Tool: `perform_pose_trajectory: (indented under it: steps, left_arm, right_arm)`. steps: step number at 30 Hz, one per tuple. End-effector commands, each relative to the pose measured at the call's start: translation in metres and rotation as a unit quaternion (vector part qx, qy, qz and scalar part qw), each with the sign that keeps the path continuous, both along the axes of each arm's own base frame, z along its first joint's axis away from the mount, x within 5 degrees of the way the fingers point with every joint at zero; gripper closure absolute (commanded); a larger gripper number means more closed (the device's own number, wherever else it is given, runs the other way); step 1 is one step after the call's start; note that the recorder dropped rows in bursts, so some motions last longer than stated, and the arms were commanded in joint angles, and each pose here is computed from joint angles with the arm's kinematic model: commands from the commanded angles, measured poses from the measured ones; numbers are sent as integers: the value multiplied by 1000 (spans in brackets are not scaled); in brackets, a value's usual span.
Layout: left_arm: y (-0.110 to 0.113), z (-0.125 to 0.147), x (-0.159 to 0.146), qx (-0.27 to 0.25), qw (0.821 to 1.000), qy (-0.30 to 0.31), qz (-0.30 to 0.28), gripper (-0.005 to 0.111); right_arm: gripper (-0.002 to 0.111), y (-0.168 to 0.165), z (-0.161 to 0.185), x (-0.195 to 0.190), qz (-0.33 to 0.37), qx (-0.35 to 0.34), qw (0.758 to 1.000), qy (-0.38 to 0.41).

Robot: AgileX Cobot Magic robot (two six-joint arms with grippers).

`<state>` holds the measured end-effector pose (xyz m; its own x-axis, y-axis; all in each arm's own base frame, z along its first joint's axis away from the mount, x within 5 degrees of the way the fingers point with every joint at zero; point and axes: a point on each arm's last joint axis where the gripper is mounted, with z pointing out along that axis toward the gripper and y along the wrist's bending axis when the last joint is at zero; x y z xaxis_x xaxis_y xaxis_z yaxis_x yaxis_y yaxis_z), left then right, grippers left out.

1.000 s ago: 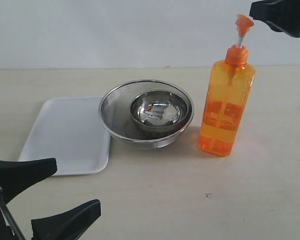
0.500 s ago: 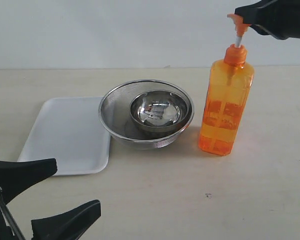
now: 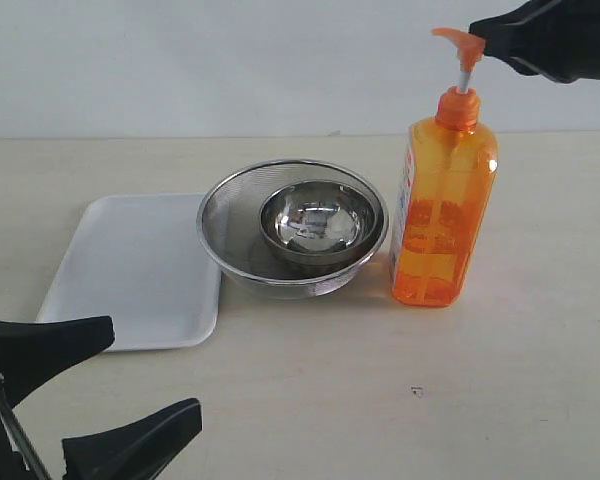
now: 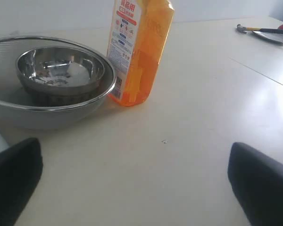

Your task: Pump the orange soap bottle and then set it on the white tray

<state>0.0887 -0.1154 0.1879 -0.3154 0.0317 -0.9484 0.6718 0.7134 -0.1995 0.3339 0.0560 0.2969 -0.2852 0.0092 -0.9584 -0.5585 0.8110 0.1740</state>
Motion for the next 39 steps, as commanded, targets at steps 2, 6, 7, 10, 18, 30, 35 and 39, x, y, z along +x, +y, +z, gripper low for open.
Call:
perform_pose_trajectory:
  steps: [2,6,7,10,18,30,35,39]
  left_arm:
    - [1,6,2,-15,999,-40,7,2]
    - [-4,12,-1,-11,995,-90,-30,2]
    - [-6,14,-3,-8,994,-104,-45,2]
    - [-11,18,-5,1,990,-120,-75,2]
    - [-17,28,-4,3,985,-147,-87,2]
    - [-29,66,23,66,979,-187,-47,2]
    - [-25,80,38,74,977,-200,-14,13]
    - [-17,78,50,78,979,-187,21,39]
  right_arm:
    - [108,-6,5,1,-43,17,999,15]
    - [108,-17,13,0,-119,33,992,24]
    - [108,-20,16,-2,-136,27,990,21]
    - [108,-27,26,-18,-172,18,985,10]
    - [108,-24,27,-73,-168,91,981,13]
    - [108,-12,-19,-103,-90,88,991,33]
    - [108,-14,-36,-109,-103,76,991,33]
    - [108,-14,-44,-114,-99,60,993,34]
